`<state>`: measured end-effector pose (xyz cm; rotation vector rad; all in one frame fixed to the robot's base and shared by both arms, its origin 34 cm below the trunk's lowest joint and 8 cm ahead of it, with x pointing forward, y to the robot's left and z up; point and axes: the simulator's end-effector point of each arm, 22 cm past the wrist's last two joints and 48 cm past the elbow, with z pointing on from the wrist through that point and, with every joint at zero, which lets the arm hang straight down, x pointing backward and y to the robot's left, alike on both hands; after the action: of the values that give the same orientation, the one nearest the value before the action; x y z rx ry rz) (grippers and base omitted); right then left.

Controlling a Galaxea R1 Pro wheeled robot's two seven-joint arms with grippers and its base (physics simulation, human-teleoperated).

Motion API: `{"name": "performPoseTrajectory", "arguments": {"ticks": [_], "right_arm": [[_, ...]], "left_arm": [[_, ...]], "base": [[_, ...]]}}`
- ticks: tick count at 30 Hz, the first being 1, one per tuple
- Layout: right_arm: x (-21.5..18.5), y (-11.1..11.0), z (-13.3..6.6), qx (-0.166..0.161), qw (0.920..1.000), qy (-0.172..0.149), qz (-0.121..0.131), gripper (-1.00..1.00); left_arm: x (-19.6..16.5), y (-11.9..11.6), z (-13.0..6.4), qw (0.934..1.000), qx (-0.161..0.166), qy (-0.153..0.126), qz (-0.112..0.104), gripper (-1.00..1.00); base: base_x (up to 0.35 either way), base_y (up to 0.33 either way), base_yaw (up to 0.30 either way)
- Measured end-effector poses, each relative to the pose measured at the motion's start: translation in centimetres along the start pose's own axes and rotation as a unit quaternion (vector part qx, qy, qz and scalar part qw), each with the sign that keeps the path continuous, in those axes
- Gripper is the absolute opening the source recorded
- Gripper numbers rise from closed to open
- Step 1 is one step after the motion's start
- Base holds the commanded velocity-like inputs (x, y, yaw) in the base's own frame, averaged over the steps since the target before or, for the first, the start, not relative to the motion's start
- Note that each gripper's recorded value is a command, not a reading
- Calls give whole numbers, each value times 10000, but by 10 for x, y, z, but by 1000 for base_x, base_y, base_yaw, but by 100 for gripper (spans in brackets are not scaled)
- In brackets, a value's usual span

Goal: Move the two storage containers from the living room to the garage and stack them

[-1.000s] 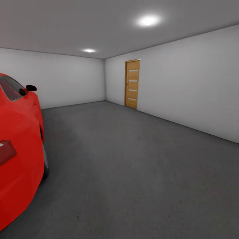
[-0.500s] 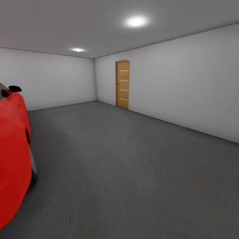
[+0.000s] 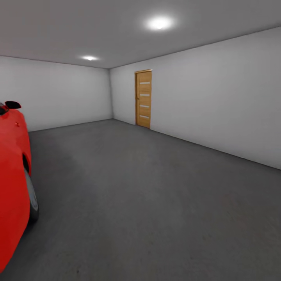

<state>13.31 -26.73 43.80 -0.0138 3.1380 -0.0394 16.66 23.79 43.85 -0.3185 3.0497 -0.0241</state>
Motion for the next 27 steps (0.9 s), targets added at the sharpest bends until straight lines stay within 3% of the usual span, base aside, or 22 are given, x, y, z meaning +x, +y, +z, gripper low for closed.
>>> {"name": "performPoseTrajectory", "arguments": {"ticks": [27], "right_arm": [[0,1,0,-10,10000,1,-26,100]], "left_arm": [[0,1,0,10000,-19,-8,-21,100]], "base": [[314,0,0]]}}
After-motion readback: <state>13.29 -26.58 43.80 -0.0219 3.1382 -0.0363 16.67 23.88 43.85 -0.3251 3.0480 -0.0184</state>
